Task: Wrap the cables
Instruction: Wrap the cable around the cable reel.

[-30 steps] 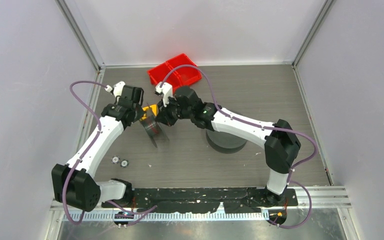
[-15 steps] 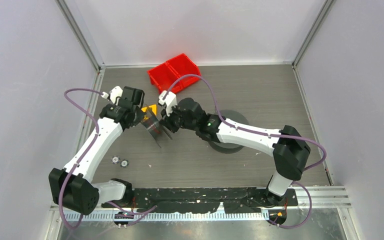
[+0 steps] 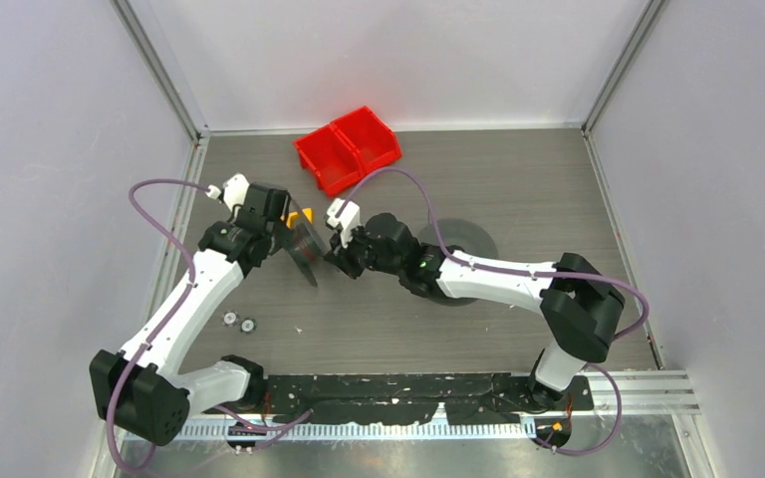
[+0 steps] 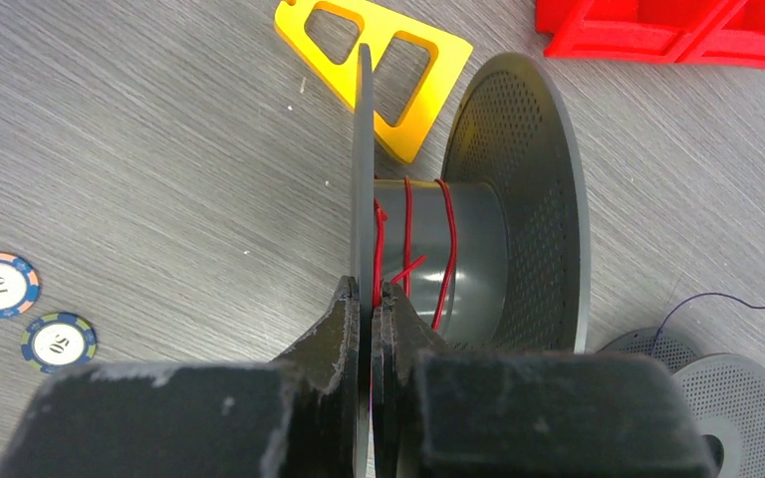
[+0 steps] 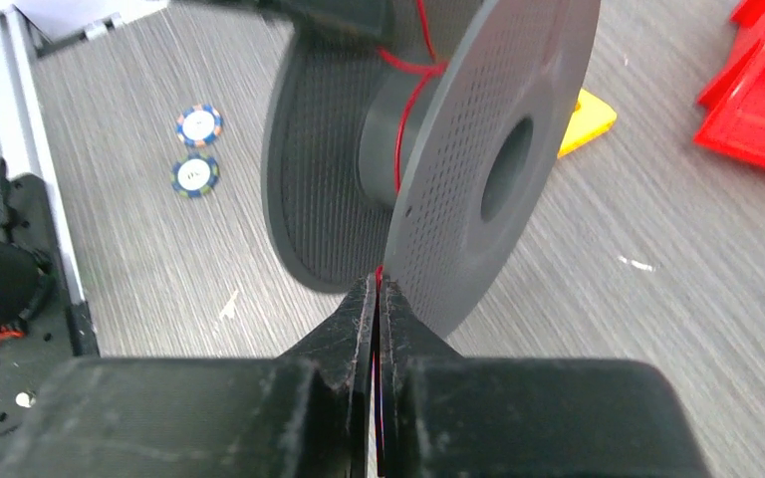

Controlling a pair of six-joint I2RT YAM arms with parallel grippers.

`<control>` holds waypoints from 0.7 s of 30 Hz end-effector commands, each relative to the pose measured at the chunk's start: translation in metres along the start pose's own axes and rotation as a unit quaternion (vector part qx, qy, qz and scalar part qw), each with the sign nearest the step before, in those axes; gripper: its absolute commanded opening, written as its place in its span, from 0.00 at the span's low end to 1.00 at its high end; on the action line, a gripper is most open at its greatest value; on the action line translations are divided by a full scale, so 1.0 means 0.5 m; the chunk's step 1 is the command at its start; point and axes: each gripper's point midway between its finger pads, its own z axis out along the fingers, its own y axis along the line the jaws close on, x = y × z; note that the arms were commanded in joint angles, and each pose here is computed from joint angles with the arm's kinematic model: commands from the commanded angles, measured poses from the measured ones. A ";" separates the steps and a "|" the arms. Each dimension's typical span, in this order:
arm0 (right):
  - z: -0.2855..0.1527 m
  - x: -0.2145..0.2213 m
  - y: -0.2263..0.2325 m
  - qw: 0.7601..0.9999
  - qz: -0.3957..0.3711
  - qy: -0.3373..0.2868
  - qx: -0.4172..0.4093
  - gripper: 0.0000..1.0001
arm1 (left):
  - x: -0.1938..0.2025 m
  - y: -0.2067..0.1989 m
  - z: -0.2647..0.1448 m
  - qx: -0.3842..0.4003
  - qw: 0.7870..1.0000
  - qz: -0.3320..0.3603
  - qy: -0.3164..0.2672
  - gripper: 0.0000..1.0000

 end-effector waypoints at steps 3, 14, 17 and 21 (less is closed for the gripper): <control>-0.005 0.040 0.000 1.000 -0.004 0.030 0.006 0.09 | -0.042 -0.064 -0.013 0.053 0.997 -0.042 -0.033 0.00; -0.009 -0.019 0.006 0.999 -0.049 0.004 -0.008 0.05 | -0.066 -0.076 -0.014 0.041 0.997 -0.031 -0.060 0.00; 0.011 -0.017 -0.001 0.998 -0.067 0.002 -0.004 0.06 | -0.069 -0.081 -0.009 0.041 0.996 -0.023 -0.082 0.00; 0.035 -0.023 -0.015 0.996 -0.089 -0.009 0.008 0.07 | -0.071 -0.074 -0.006 0.028 0.995 -0.005 -0.092 0.00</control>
